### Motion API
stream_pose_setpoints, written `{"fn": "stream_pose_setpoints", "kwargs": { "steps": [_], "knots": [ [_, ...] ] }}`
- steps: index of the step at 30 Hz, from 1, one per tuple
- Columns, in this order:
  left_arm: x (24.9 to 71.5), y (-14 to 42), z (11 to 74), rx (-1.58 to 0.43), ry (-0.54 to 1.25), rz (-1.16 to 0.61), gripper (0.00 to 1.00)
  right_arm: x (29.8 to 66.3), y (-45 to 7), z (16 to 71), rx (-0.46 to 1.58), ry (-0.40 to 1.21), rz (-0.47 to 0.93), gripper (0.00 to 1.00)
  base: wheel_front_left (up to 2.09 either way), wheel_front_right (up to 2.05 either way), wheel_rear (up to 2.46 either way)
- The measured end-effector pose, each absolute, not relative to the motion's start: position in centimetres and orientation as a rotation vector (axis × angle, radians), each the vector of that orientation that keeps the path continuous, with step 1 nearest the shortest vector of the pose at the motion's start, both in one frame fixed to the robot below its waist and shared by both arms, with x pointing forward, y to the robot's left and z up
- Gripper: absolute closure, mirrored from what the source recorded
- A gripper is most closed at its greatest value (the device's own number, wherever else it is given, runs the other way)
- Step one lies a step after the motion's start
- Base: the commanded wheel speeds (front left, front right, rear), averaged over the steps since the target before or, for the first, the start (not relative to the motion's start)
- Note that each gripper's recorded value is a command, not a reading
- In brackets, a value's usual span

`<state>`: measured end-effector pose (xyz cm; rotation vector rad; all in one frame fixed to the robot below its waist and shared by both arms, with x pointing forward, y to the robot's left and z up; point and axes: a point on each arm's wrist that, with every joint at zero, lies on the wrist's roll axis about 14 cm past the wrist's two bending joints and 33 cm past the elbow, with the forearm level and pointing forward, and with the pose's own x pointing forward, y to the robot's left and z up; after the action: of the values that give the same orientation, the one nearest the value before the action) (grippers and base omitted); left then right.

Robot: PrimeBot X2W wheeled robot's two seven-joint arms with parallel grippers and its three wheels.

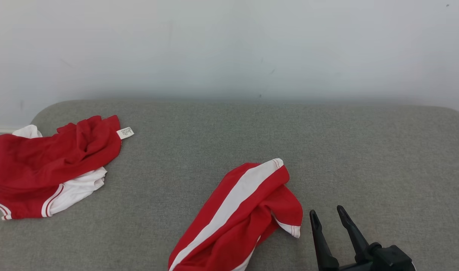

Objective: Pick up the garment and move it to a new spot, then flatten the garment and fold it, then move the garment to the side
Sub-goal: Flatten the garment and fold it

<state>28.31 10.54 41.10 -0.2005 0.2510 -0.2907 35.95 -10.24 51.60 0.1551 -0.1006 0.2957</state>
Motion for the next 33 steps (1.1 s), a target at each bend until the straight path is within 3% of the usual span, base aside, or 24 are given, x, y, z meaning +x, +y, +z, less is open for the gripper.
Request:
{"fn": "stream_pose_setpoints", "kwargs": {
  "steps": [13, 17, 18, 19, 20, 33],
  "knots": [
    [34.3, 18.1, 46.2, -0.074, 0.077, -0.147, 1.00, 35.4, -11.4, 51.0, 0.147, -0.086, 0.265, 0.00, 0.00, 0.00, 0.00],
    [34.8, 18.3, 45.6, -0.071, 0.096, -0.135, 1.00, 35.3, -11.9, 50.4, 0.149, -0.066, 0.249, 0.00, 0.00, 0.00, 0.00],
    [34.8, 18.2, 45.3, -0.077, 0.103, -0.133, 0.90, 35.3, -12.0, 50.3, 0.151, -0.064, 0.246, 0.00, 0.00, 0.00, 0.00],
    [34.8, 18.1, 45.2, -0.084, 0.107, -0.131, 0.56, 35.4, -12.1, 50.2, 0.153, -0.061, 0.242, 0.00, 0.00, 0.00, 0.00],
    [34.7, 18.1, 45.0, -0.093, 0.111, -0.126, 0.00, 35.4, -12.2, 50.1, 0.154, -0.059, 0.239, 0.00, 0.00, 0.00, 0.00],
    [32.3, 17.3, 45.8, -0.180, 0.070, -0.078, 0.00, 36.1, -10.3, 49.5, 0.173, -0.033, 0.292, 0.00, 0.00, 0.00, 0.00]
  ]
}}
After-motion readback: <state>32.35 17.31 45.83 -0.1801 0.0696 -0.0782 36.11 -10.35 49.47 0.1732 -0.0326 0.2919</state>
